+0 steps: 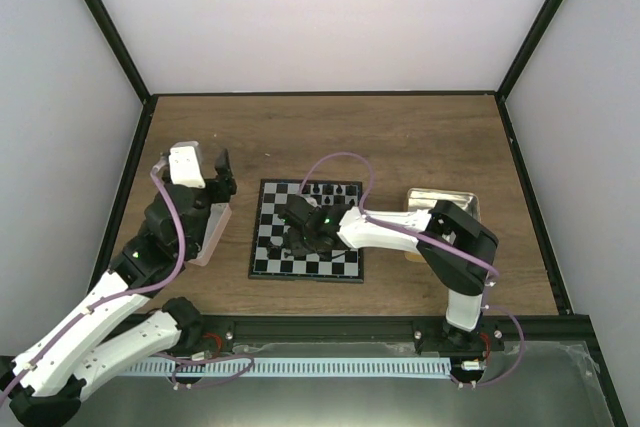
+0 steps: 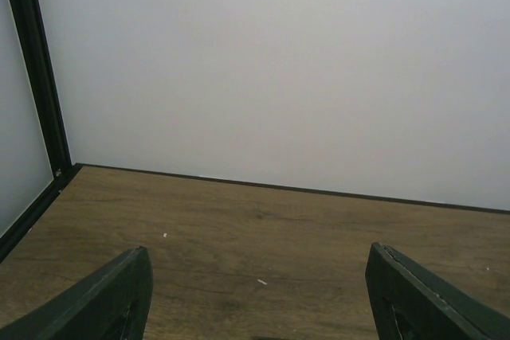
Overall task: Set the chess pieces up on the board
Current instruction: Pick up the chess piece from the chessboard, then place the chess piece on the chessboard.
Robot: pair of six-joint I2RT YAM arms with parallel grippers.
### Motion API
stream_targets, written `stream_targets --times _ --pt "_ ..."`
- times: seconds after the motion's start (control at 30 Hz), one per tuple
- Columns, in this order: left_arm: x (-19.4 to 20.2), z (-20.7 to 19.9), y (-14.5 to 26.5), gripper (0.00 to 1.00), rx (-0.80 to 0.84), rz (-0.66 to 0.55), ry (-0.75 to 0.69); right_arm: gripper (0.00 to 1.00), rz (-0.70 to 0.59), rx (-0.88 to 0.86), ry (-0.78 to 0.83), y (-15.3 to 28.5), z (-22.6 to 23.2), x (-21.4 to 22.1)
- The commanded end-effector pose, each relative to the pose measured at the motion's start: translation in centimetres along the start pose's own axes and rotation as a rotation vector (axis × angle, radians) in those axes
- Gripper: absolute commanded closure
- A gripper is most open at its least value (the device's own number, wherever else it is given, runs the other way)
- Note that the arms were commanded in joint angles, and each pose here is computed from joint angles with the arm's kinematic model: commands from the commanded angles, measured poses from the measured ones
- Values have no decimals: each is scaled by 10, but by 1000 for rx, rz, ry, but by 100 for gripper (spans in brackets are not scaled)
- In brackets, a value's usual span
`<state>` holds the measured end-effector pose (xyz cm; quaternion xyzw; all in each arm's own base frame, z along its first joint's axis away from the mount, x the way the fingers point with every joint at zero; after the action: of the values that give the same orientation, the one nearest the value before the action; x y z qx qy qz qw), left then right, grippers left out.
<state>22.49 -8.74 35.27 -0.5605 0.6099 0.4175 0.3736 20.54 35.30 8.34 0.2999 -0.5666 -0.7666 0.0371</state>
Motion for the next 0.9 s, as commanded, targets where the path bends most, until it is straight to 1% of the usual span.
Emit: stream_targets --times 0.0,0.17,0.4,0.6,0.87 --pt "-6 4 2 25 -18 -33 7 95 -62 70 1 15 -3 -15" --pt "-6 7 3 25 -33 -38 3 96 -128 111 13 29 -6 -32" --pt "-9 13 7 24 -52 -56 11 96 -173 181 -13 28 -26 -63" --pt "-11 17 9 23 -66 -72 17 96 -159 286 -63 18 -52 -77" --pt "-8 15 7 22 -61 -63 13 96 -144 309 -101 5 -73 -82"
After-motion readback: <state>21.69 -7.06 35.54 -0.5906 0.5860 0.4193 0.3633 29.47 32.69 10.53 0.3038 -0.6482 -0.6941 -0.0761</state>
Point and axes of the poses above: each gripper's point midway between its finger pads, its own y axis back along the fingers, its own z axis along the line the jaws close on, x = y × z, the point moved 4 cm from there along y, back along the fingers, and after that the axes turned 13 degrees about y, right-handed, at the moved point
